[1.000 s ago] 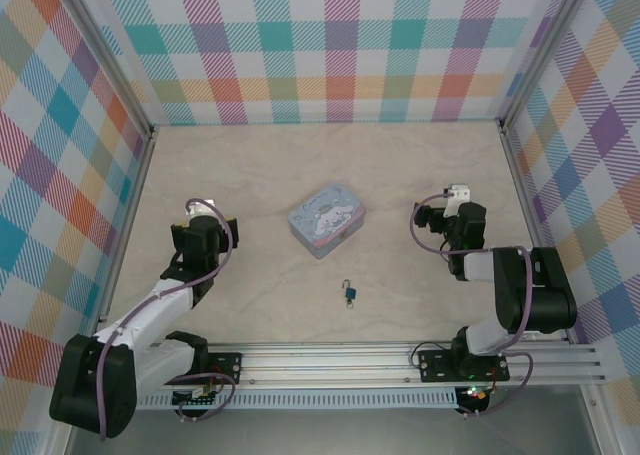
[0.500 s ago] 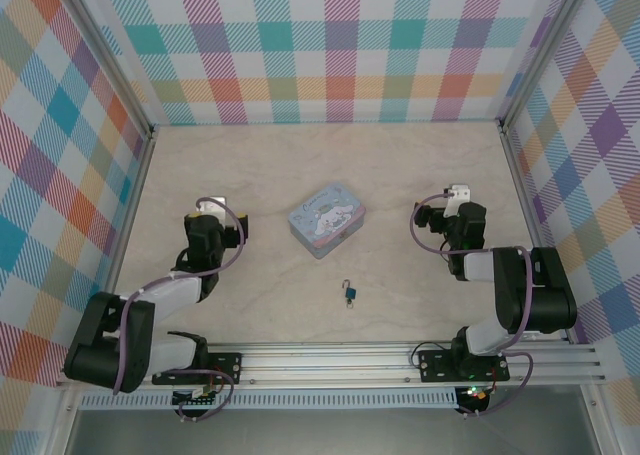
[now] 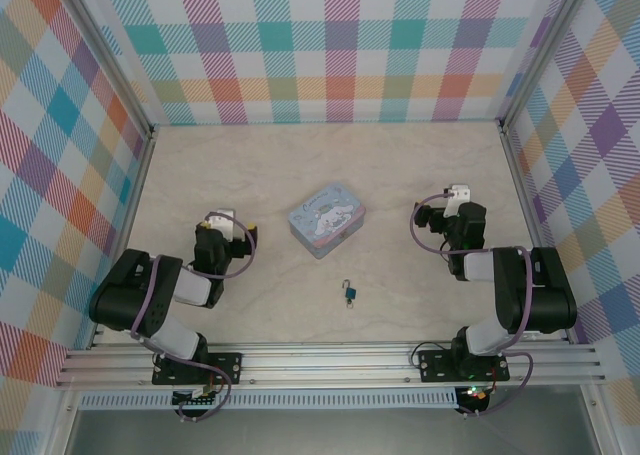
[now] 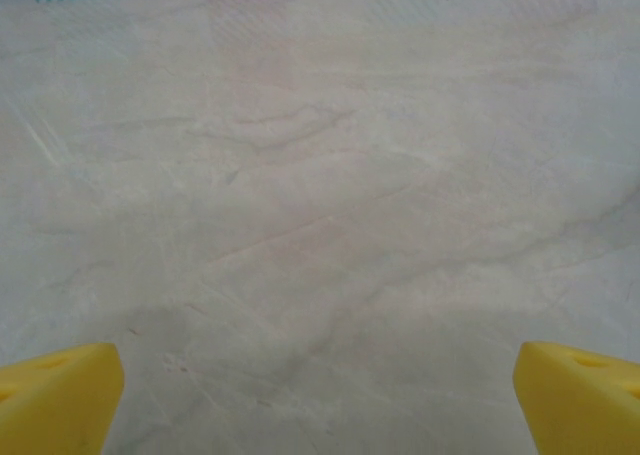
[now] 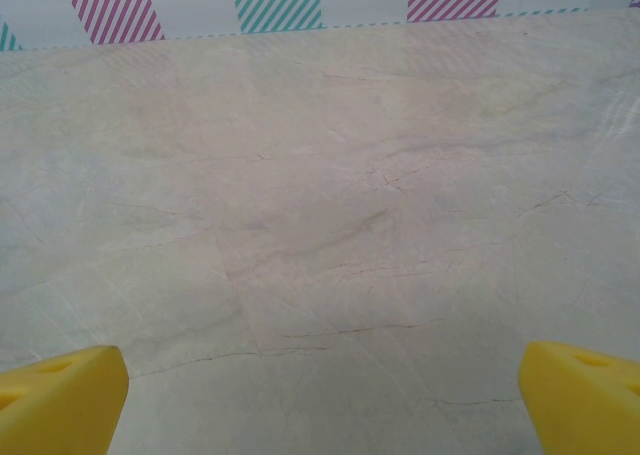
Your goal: Unlock the padlock with the key
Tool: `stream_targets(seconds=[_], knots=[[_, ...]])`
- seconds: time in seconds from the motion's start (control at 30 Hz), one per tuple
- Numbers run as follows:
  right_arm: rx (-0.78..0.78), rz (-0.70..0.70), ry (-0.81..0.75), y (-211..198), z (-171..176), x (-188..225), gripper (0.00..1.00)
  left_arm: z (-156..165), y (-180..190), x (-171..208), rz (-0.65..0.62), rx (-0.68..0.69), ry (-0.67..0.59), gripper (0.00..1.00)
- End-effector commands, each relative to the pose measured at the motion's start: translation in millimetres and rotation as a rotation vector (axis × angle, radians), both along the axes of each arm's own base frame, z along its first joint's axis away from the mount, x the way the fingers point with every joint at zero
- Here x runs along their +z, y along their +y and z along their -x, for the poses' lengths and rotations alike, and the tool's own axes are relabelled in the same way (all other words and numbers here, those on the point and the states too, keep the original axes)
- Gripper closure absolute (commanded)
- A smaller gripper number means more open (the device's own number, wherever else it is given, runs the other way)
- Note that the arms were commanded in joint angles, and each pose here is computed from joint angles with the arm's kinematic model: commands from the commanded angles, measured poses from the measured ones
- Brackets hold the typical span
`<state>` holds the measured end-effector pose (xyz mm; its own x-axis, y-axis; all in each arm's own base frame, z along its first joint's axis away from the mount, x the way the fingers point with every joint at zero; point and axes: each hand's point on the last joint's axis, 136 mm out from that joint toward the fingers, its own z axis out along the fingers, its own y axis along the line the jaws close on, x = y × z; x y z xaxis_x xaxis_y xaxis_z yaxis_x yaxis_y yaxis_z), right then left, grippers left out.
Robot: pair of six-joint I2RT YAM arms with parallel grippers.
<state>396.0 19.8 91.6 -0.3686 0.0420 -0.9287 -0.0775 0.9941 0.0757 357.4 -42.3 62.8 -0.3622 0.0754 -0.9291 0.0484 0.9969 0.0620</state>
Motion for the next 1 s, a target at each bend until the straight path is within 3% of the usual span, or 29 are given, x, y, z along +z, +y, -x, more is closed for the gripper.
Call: stream_targets(seconds=[0.0, 0.2, 0.97], knots=[[-0.01, -0.007, 0.0, -2.7, -1.3, 0.1, 0.0, -13.3, 1.0, 28.4, 0.016, -0.01, -0.109, 0.0], [-0.011, -0.007, 0.0, -3.2, -1.3, 0.0, 0.0, -41.3, 30.0, 15.9, 0.132, 0.084, 0.05, 0.0], [0.006, -0.004, 0.003, 0.0, -1.7, 0.0, 0.0, -41.3, 30.9, 16.0, 0.125, 0.093, 0.048, 0.0]])
